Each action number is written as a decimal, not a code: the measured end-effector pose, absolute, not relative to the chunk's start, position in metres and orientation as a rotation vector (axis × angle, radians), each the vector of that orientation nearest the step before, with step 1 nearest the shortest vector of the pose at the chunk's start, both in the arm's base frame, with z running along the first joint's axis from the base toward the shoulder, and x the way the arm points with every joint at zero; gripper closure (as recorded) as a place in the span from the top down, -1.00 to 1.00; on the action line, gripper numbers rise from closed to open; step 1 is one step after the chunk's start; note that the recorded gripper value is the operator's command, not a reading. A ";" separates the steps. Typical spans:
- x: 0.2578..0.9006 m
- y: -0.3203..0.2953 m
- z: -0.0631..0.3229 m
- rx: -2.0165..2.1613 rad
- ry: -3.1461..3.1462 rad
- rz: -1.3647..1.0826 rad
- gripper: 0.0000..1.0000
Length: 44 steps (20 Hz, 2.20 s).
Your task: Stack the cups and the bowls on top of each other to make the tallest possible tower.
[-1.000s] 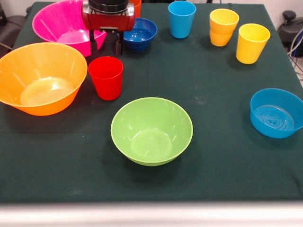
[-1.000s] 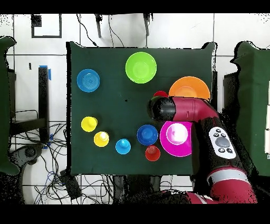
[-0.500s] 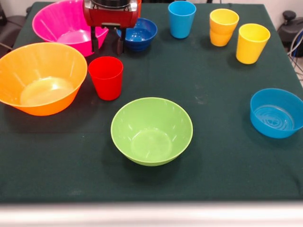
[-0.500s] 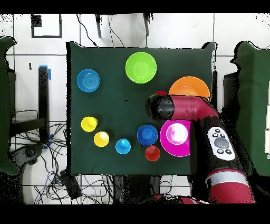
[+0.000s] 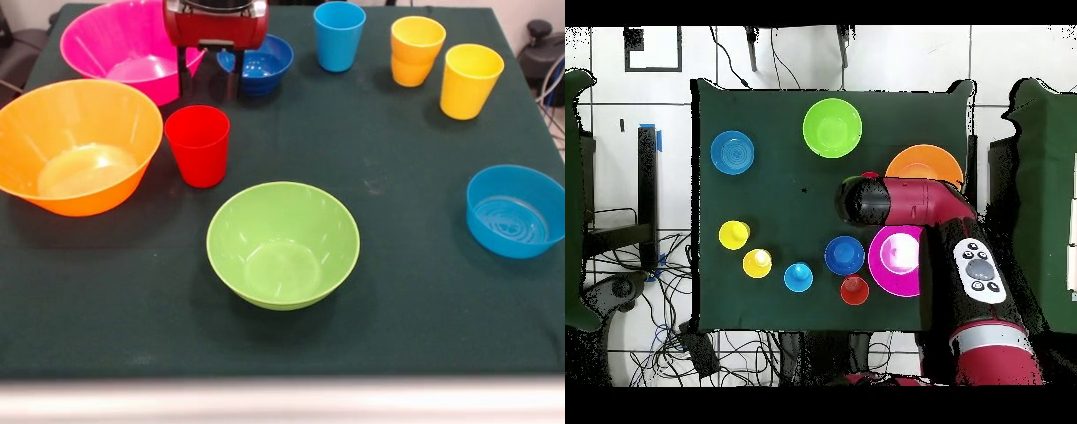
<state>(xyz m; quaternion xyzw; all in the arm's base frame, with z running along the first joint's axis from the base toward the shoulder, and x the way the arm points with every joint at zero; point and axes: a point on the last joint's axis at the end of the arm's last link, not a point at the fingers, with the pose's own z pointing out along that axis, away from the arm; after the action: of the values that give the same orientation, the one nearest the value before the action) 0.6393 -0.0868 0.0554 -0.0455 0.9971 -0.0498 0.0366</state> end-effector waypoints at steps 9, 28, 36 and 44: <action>0.644 -0.087 0.057 -0.138 3.053 -0.155 1.00; 0.665 -0.097 0.064 -0.121 3.012 -0.179 1.00; 0.667 -0.096 0.065 -0.120 3.009 -0.177 1.00; 0.670 -0.086 0.060 -0.140 3.009 -0.172 1.00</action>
<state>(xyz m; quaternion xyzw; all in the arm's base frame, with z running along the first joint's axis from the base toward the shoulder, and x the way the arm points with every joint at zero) 0.6701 -0.0858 0.0600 -0.0464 0.9954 -0.0570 0.0619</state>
